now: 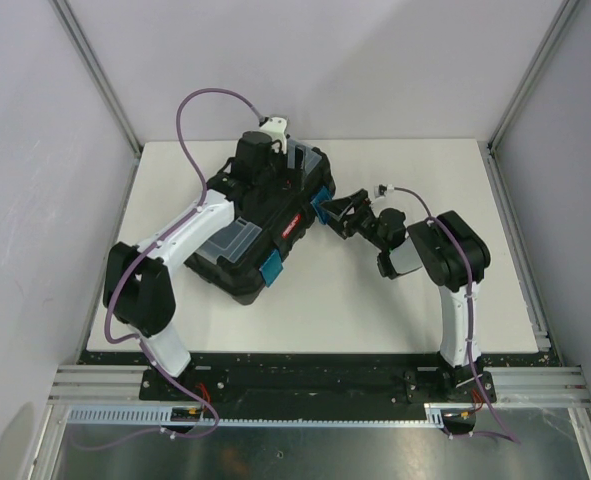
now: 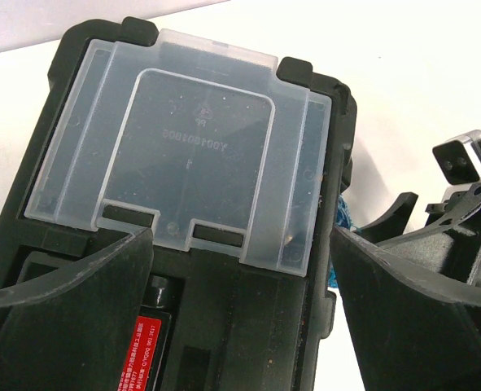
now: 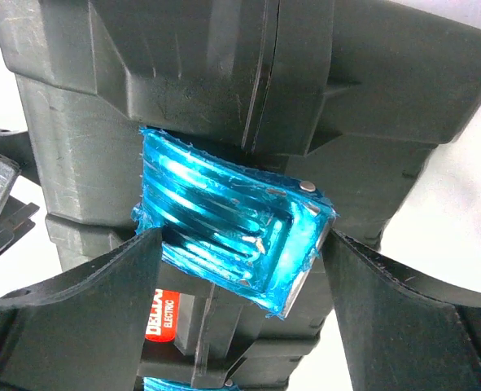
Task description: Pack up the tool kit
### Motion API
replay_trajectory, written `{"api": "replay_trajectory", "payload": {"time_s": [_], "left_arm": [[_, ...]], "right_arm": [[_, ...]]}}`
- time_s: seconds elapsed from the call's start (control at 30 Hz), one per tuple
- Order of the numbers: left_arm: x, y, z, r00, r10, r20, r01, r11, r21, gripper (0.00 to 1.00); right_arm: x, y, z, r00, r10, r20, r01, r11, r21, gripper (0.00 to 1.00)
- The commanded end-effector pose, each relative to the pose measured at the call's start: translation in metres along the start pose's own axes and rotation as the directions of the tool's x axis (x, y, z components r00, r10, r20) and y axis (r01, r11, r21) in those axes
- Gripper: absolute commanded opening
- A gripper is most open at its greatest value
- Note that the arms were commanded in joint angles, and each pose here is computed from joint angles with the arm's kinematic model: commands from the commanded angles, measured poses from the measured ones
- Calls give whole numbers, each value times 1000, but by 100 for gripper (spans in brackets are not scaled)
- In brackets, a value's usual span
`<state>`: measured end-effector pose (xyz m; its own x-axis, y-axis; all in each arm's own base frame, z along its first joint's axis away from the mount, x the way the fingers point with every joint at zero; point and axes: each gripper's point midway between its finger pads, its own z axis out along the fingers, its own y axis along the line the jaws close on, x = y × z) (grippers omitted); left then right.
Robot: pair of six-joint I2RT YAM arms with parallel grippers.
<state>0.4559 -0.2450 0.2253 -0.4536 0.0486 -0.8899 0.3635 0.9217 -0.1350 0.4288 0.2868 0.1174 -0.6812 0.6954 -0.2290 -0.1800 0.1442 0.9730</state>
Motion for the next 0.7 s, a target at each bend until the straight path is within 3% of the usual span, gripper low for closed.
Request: {"api": "replay_trajectory", "payload": {"time_s": [0.0, 0.3, 0.47, 0.67], "left_arm": [[104, 31, 5, 944, -16, -329, -12, 997, -81, 96], [84, 36, 0, 959, 3, -283, -35, 993, -109, 97], [67, 43, -4, 969, 13, -246, -48, 989, -140, 98], [47, 57, -13, 980, -2, -200, -33, 984, -173, 99]], "right_arm": [[-21, 55, 0, 992, -88, 92, 106, 970, -219, 84], [-25, 48, 1, 989, -133, 66, 138, 988, -74, 89], [-24, 36, -3, 989, -143, 43, 143, 990, 15, 98], [-21, 24, -7, 989, -147, 28, 143, 985, 92, 99]]}}
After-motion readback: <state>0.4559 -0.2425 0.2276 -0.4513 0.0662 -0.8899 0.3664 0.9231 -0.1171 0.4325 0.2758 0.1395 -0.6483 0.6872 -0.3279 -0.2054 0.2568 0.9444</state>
